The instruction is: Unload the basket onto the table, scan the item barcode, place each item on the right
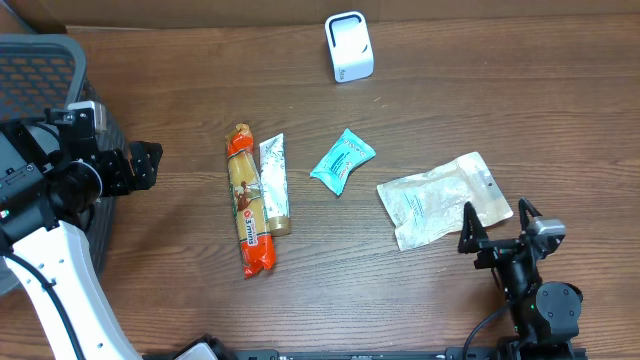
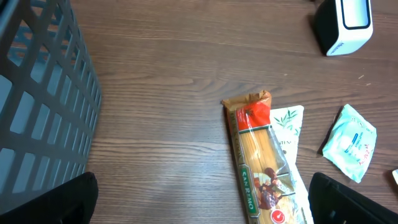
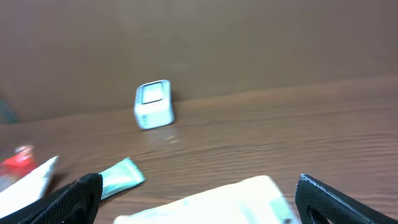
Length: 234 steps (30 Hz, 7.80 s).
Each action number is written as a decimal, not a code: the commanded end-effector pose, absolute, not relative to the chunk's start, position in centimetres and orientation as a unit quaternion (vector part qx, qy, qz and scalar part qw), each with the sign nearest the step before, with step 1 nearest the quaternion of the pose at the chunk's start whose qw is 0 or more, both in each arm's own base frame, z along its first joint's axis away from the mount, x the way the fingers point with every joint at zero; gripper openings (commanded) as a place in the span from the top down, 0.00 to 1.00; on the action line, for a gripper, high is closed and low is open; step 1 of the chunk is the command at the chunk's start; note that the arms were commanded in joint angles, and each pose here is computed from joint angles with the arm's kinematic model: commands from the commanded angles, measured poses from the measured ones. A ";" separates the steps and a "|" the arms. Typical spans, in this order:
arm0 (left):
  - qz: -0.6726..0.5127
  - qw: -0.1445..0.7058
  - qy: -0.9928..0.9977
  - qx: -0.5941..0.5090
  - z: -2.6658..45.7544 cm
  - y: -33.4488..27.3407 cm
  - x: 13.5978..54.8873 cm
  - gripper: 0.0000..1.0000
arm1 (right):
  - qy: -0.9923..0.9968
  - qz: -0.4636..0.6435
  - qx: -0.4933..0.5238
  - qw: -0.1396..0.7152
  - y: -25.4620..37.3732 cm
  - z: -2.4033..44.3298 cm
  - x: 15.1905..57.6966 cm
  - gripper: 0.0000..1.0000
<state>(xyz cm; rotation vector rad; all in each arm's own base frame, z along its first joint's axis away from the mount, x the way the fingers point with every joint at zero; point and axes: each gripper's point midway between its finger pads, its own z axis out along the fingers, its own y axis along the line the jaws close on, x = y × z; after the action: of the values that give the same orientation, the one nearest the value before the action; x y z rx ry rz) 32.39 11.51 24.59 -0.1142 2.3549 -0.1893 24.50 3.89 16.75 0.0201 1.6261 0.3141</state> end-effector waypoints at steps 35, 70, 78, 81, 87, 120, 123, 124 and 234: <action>-0.082 0.381 0.920 -0.036 24.5 11.3 32.5 0.00 | 0.900 0.318 0.252 0.161 4.7 14.8 23.6 0.18; -0.082 0.381 0.920 -0.036 24.5 11.3 32.5 0.00 | 0.870 0.398 0.213 0.196 5.2 -2.5 30.1 0.31; -0.082 0.381 0.920 -0.036 24.5 11.3 32.5 0.00 | 0.844 0.456 0.202 0.200 6.3 -0.1 31.4 0.96; -0.082 0.381 0.920 -0.036 24.5 11.3 32.5 0.00 | 0.826 0.488 0.209 0.191 6.7 1.5 32.4 0.96; -0.082 0.381 0.920 -0.036 24.5 11.3 32.5 0.00 | 0.817 0.506 0.198 0.192 6.6 5.9 34.3 0.96; -0.082 0.381 0.920 -0.036 24.5 11.3 32.5 0.00 | 0.985 -0.164 -0.058 -0.013 14.5 6.6 28.8 0.80; -0.082 0.381 0.920 -0.036 24.5 11.3 32.5 0.00 | 0.990 -0.117 -0.072 -0.017 17.2 6.1 28.2 0.27; -0.082 0.381 0.920 -0.036 24.5 11.3 32.5 0.01 | 0.992 -0.103 -0.073 -0.019 18.0 6.2 28.1 0.23; -0.082 0.381 0.920 -0.036 24.5 11.3 32.5 0.00 | 0.940 -0.027 0.321 0.109 0.6 4.3 31.8 0.33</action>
<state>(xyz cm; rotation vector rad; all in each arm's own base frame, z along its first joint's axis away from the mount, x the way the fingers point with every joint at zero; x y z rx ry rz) 32.42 11.41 24.52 -0.1125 2.3547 -0.1989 31.46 0.48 4.65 0.9943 2.7524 -0.0982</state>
